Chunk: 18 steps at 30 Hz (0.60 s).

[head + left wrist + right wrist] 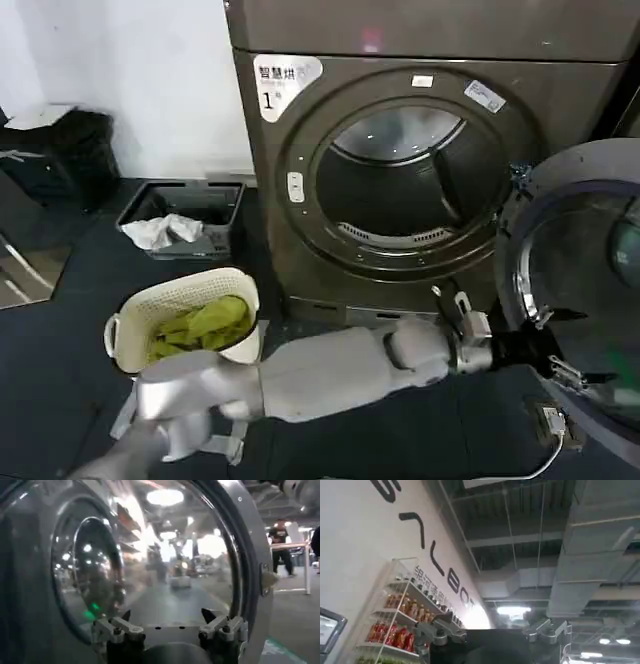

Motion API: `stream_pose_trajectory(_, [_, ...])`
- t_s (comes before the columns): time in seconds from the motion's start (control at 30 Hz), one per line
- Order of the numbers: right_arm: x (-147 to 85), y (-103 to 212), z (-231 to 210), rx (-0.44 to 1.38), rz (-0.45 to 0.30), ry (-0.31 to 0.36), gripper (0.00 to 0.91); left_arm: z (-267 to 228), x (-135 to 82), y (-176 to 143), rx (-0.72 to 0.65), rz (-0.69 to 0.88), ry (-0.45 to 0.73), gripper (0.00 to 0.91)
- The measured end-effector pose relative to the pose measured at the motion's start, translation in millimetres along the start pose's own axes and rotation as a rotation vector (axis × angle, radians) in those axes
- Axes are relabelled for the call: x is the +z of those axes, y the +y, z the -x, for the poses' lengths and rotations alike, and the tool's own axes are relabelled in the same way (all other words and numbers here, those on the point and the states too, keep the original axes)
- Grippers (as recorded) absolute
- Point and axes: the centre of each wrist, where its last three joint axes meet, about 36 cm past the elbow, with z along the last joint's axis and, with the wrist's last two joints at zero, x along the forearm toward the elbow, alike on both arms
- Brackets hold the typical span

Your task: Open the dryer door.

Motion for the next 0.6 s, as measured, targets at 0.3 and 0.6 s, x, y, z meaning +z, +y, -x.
stream_pose_trajectory(0.3, [-3, 4, -1, -0.011, 0.002, -0.008, 0.907, -5, 8, 11, -0.021, 0.027, 0.009, 0.907])
stream_pose_trajectory(0.6, [-7, 7, -1, -0.023, 0.001, -0.014, 0.907, -7, 12, 15, -0.032, 0.034, -0.006, 0.907])
